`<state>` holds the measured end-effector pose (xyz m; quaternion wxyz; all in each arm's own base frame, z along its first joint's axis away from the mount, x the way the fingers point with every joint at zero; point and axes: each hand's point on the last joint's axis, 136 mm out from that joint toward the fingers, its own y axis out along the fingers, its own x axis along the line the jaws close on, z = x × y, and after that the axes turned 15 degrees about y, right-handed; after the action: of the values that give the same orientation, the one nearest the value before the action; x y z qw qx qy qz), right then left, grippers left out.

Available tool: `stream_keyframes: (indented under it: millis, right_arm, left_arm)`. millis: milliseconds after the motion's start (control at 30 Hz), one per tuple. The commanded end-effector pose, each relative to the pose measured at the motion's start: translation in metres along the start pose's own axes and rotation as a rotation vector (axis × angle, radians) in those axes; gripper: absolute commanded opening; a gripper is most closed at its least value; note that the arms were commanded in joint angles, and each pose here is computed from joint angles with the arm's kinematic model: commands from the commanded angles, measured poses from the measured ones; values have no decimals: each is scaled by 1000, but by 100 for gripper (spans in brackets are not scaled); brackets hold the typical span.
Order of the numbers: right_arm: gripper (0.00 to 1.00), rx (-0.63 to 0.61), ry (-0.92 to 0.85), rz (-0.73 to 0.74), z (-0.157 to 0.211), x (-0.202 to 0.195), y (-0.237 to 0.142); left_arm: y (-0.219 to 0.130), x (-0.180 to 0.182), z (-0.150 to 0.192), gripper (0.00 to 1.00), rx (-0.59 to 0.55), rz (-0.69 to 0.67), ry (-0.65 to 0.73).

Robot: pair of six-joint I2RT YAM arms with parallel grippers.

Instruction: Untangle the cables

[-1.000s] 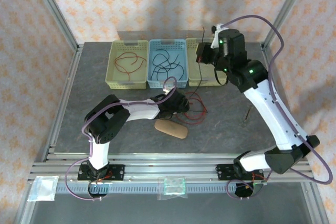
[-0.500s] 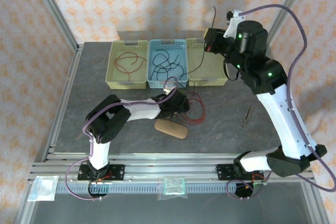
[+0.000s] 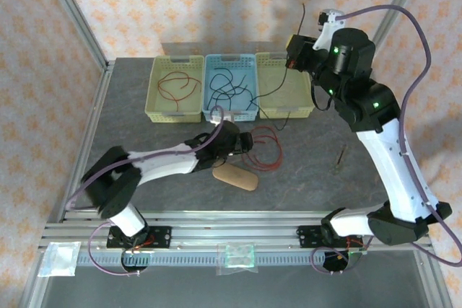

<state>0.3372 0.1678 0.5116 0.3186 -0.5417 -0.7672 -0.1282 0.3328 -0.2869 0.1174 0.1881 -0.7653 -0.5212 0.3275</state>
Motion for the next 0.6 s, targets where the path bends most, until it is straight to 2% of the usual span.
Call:
stream_keyframes:
  millis: [0,133,200,267,300,367,467,567]
  right_arm:
    - [0,-74,18,-42,-21,17,3]
    - [0,-83,21,-63,-28,27,13]
    - [0,-72,19,-74,-28,31,20]
    - [0,-50,20,-86,-25,36,28]
    - [0,-41,22,-90,-24,38,31]
    - [0,-19,27,-109,-23,43,34]
    - [0,21,39,-156,-18,53,37]
    - [0,76,50,-212,-11,65,34]
  left_arm:
    - [-32,3,-31,82,-159,-5,44]
    - [-64,11,-47,84,-262,4,67]
    - [-78,9,-62,90,-315,41,86]
    - [-96,1,-85,98,-396,66,157]
    - [-104,-1,-95,99,-431,64,187]
    - [-118,-3,-117,99,-501,38,265]
    - [-134,-15,-136,100,-593,31,468]
    - [-139,-10,-150,100,-635,-18,538]
